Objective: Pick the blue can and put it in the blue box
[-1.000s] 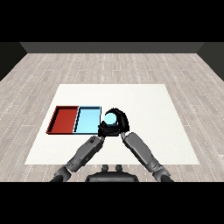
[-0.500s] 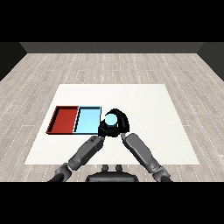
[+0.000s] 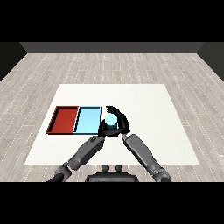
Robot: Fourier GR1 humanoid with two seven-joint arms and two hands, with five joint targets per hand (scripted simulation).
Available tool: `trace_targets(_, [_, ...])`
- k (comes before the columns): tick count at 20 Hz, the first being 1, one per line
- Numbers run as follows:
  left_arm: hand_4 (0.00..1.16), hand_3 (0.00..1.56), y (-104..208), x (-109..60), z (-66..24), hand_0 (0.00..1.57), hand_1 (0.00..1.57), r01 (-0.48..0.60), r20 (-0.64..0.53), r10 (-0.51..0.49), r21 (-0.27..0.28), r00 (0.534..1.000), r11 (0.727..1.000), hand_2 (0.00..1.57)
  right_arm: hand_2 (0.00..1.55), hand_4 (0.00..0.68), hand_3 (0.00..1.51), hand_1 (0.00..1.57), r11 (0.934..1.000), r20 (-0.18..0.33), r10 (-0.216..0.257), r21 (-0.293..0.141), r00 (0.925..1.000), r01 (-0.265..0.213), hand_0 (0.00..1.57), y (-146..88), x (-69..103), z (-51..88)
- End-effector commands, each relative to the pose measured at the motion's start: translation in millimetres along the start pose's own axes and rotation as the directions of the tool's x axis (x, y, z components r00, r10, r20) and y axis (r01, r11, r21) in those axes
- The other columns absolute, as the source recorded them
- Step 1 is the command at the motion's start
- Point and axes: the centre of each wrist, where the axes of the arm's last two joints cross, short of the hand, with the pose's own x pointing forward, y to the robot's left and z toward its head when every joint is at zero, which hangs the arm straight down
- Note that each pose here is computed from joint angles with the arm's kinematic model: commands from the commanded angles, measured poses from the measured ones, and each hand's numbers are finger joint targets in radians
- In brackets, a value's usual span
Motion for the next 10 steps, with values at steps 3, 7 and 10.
trace_targets(3, [1.14,1.52,11.9,-10.8,-4.7,1.57,1.57,0.044,0.009,-0.044,0.033,0.999,0.998,1.57,0.0,0.0,0.0,0.0,0.9995,0.019,0.01,-0.03,0.9998,-0.01,0.0,-9.2,9.7,-0.6])
trace_targets(7, [1.14,1.53,11.6,5.1,-6.4,1.57,1.57,0.04,0.025,-0.041,0.045,0.999,0.998,1.57,0.0,0.0,0.0,0.0,0.996,0.045,-0.026,-0.084,0.9986,0.03,0.0,-43.9,0.0,2.0])
trace_targets(10, [1.15,1.54,29.4,-4.5,-17.8,1.57,1.57,0.074,0.001,-0.074,0.072,0.997,0.995,1.57,0.0,0.0,0.0,0.0,0.9955,0.101,-0.043,-0.08,0.994,0.051,0.0,-50.3,15.3,15.3])
